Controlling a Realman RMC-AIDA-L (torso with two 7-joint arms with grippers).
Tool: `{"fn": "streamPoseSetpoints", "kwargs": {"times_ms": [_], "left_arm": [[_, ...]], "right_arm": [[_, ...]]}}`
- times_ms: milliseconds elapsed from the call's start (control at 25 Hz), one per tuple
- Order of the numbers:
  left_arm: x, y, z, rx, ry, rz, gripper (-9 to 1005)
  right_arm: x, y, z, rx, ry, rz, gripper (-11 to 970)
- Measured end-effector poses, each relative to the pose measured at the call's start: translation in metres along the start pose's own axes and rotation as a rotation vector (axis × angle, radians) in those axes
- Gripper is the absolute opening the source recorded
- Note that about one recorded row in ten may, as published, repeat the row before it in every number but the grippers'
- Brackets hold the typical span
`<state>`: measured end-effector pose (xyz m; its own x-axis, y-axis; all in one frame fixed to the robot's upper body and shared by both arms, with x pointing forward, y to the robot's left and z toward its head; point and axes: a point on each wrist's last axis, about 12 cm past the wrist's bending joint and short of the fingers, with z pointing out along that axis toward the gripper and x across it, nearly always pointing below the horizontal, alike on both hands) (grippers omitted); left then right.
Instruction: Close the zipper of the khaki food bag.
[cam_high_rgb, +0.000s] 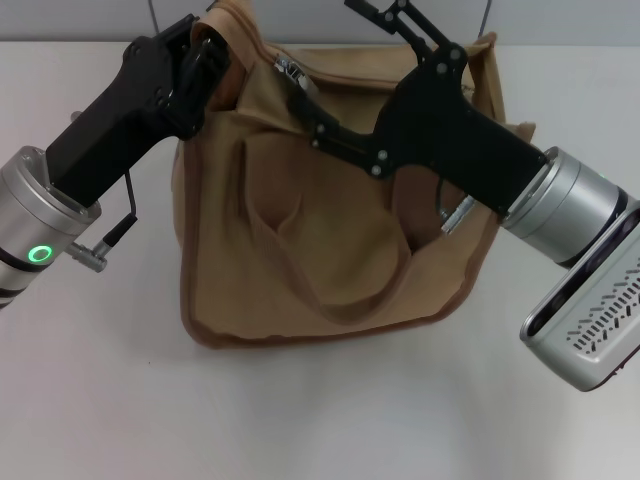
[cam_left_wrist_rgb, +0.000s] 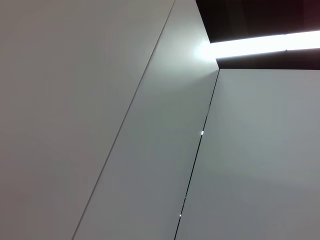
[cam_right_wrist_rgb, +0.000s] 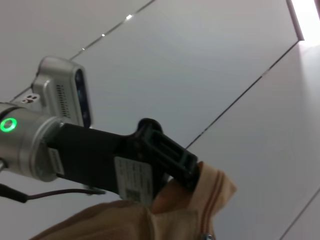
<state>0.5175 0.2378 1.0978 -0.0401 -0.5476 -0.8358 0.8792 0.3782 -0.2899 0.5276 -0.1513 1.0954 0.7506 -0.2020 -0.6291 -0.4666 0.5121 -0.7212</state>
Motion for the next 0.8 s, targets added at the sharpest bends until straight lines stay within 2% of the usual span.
{"fn": "streamPoseSetpoints", "kwargs": {"times_ms": [160,320,520,640,800], "left_arm": [[0.000,0.000,0.000,0.000,0.000,0.000,32],[0.000,0.000,0.000,0.000,-0.001,-0.001,32],[0.000,0.000,-0.001,-0.002,-0.001,-0.002,31],[0.000,-0.001,-0.002,-0.004,-0.001,-0.003,31],[0.001,-0.001,-0.002,-0.005,-0.001,-0.004,31]], "right_arm": [[-0.001,0.005,0.004,-0.015,0.002,0.001,833],[0.000,0.003,0.007,0.019,0.023,0.020,831],[-0.010,0.012,0.003,0.008,-0.043,0.056,829],[-0.015,0.013,-0.005,0.025,-0.075,0.180,828],[-0.018,0.003,-0.017,0.058,-0.130,0.451,827]]}}
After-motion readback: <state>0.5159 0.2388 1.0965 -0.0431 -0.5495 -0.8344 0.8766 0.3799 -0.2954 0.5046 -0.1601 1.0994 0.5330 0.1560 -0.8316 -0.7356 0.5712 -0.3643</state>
